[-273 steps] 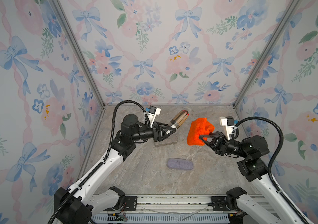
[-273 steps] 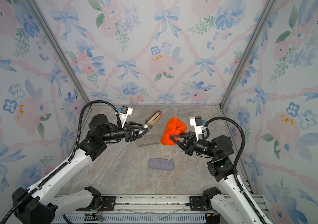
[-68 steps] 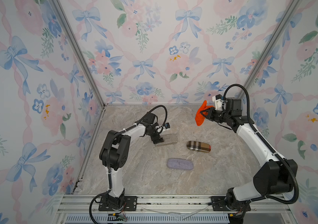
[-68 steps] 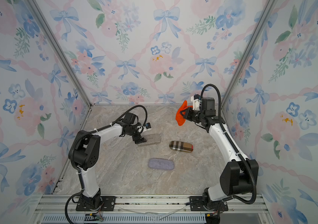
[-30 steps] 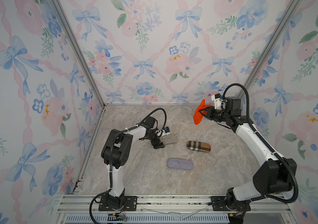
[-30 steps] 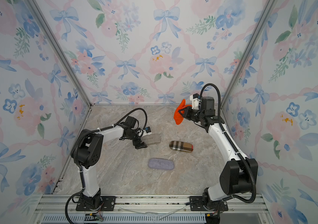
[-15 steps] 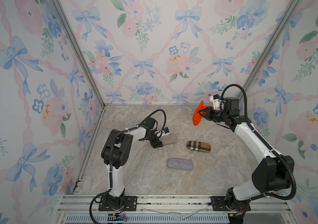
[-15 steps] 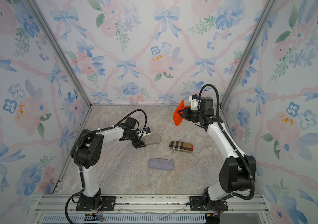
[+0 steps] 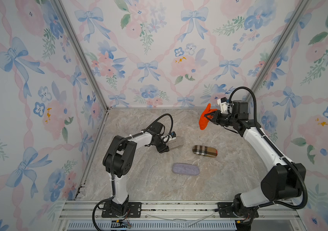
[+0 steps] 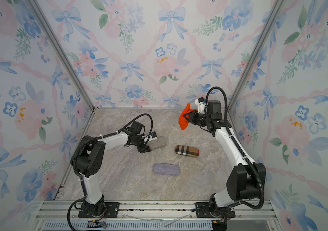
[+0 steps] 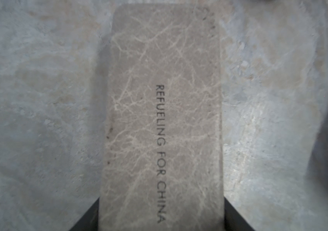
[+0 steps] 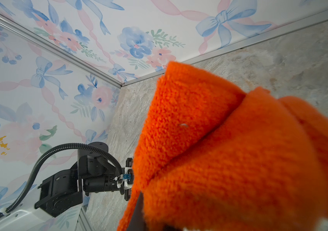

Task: Wipe the eyeglass case
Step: Pick up the eyeglass case from the center of the board.

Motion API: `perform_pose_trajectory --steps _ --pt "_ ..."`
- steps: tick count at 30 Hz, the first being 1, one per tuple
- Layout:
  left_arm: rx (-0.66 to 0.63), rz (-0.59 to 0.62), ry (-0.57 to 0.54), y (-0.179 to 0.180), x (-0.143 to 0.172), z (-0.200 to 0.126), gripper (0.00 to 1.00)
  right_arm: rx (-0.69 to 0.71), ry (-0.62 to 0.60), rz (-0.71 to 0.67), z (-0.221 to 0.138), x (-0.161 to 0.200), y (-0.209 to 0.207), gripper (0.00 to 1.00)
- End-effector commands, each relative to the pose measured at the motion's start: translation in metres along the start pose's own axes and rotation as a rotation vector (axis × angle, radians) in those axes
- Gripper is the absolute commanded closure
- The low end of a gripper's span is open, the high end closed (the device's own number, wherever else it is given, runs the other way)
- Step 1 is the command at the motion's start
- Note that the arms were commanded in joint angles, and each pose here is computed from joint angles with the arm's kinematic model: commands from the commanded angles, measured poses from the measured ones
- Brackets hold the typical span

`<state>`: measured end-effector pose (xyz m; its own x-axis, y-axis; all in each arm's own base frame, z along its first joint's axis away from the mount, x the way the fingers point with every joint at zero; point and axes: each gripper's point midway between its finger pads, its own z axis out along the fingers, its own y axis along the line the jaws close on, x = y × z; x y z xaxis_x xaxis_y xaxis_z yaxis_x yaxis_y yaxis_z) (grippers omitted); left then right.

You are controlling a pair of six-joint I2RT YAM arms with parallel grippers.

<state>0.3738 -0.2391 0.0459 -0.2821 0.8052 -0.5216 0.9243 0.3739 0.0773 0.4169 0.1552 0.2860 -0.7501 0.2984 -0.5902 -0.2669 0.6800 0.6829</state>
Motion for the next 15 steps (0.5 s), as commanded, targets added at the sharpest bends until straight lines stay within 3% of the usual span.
perform_pose_trajectory --steps 1,4,8,15 --pt "-0.085 -0.018 -0.115 0.002 -0.039 -0.037 0.57 -0.003 0.016 -0.042 -0.013 0.011 0.015 1.0" --pt "-0.13 -0.016 -0.177 -0.009 -0.055 -0.055 0.56 0.029 0.005 -0.103 -0.016 0.013 0.028 1.0" --pt "-0.151 -0.049 -0.258 -0.026 -0.073 -0.077 0.56 0.028 0.105 -0.139 -0.003 0.03 0.044 1.0" --pt "-0.226 -0.106 -0.364 -0.046 -0.091 -0.085 0.6 0.039 0.182 -0.231 0.008 0.047 0.071 1.0"
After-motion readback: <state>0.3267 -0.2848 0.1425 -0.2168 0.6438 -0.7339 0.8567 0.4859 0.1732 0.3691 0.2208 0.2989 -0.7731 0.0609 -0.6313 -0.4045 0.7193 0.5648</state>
